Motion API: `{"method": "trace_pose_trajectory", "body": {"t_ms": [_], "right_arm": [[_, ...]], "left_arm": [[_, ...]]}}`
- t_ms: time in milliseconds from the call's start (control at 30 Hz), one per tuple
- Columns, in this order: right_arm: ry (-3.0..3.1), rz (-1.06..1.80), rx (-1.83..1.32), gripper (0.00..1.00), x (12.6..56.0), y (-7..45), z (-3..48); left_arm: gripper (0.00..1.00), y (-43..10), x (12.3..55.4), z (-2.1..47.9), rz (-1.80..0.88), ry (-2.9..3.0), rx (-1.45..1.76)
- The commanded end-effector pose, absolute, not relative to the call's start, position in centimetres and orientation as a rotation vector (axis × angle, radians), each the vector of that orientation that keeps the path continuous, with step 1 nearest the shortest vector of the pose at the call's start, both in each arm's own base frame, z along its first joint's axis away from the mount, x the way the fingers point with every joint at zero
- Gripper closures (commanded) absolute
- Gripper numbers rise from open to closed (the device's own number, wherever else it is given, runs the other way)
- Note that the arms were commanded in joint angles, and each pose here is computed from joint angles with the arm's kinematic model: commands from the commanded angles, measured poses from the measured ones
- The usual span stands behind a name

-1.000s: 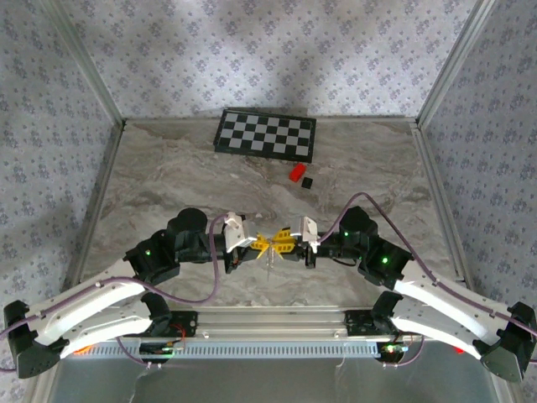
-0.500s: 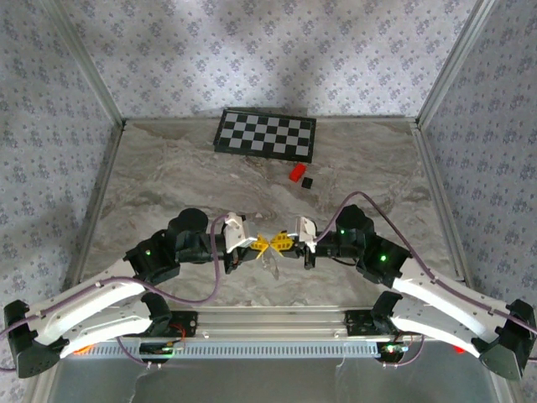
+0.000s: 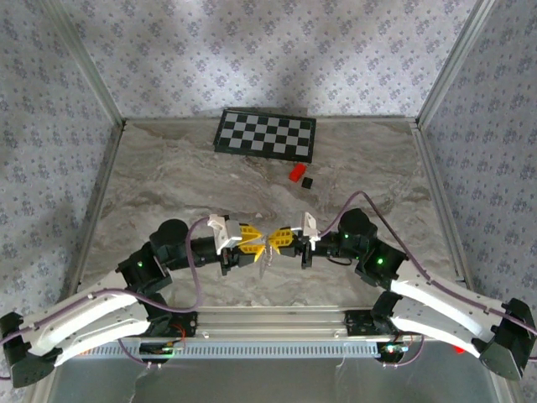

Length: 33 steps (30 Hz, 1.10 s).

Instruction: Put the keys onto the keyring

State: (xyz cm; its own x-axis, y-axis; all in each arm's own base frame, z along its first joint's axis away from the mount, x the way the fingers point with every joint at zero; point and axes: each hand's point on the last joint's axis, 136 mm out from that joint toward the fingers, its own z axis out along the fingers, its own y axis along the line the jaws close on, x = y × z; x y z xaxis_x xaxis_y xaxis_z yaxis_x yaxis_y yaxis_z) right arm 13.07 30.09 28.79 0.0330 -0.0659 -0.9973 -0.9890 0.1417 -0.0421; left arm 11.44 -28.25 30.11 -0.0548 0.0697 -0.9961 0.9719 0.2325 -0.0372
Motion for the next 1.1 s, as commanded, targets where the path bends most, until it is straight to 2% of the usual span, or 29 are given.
{"method": "trace_pose_trajectory", "body": {"t_ms": [0, 533, 900, 1067], "right_arm": [[1.22, 1.104, -1.043, 1.0, 13.5, 29.6, 31.7], [1.007, 1.204, -1.071, 1.0, 10.7, 28.9, 33.0], [1.006, 1.193, -1.082, 1.0, 10.8, 29.1, 32.7], [1.004, 1.201, -1.1, 1.0, 10.5, 29.3, 32.4]], "left_arm": [[0.63, -28.0, 11.4, 32.5, -1.057, 1.329, 1.004], [0.61, -28.5, 10.3, 33.2, -1.117, 1.291, 1.053], [0.75, -29.1, 9.9, 33.6, -1.157, 1.277, 1.074], [0.77, -29.0, 9.9, 33.8, -1.156, 1.272, 1.07]]}}
